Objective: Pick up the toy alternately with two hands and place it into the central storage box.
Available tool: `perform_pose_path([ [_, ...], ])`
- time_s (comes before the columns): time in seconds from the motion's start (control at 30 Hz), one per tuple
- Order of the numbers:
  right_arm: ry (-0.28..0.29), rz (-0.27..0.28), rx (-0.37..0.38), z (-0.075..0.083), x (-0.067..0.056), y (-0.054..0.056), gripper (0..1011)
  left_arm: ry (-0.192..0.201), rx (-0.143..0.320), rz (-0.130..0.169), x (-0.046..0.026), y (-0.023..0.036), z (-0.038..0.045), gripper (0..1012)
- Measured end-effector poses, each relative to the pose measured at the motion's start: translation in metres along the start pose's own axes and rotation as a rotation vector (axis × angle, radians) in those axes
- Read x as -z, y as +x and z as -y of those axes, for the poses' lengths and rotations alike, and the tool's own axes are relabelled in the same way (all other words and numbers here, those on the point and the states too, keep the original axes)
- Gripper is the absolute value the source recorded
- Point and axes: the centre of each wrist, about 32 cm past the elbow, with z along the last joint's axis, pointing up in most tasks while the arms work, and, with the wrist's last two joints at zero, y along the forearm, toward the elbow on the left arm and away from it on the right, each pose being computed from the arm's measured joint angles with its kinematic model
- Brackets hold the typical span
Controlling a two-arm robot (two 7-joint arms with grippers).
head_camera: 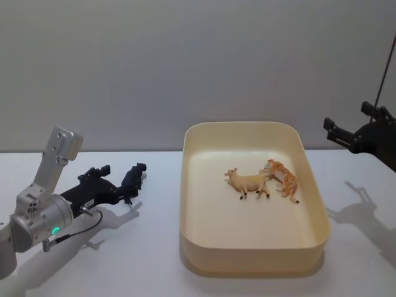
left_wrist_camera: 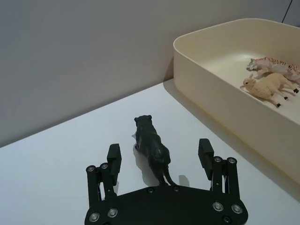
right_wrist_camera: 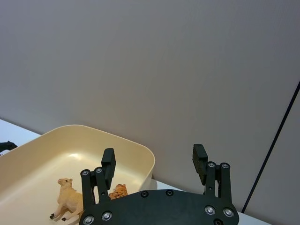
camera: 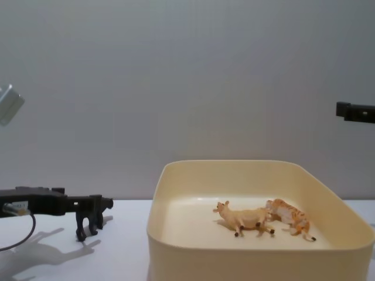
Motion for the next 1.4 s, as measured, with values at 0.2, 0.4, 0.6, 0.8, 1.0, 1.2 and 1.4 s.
perform_pose_path([
  [0.2,0.000,0.000,0.000,0.000,0.000,0.000,1001,0.025,0.046,-0.007,0.0004,0.0127,0.0059,1001],
  [0.4,0.000,0.000,0.000,0.000,0.000,0.000,1001,0.053,0.096,-0.015,-0.0024,0.0245,0.0123,1001],
  [0.6,0.000,0.000,0.000,0.000,0.000,0.000,1001,0.069,0.134,-0.025,-0.0058,0.0329,0.0170,1001],
  [0.8,0.000,0.000,0.000,0.000,0.000,0.000,1001,0.080,0.166,-0.040,-0.0103,0.0408,0.0215,1002],
  [1.0,0.000,0.001,0.000,0.000,0.000,0.000,1001,0.089,0.187,-0.050,-0.0153,0.0473,0.0250,1001],
  [1.2,0.000,0.000,0.000,0.000,0.000,0.000,1001,0.094,0.200,-0.057,-0.0185,0.0513,0.0270,1002],
  [1.4,0.000,0.000,0.000,0.000,0.000,0.000,1001,0.098,0.209,-0.061,-0.0205,0.0536,0.0282,1001],
])
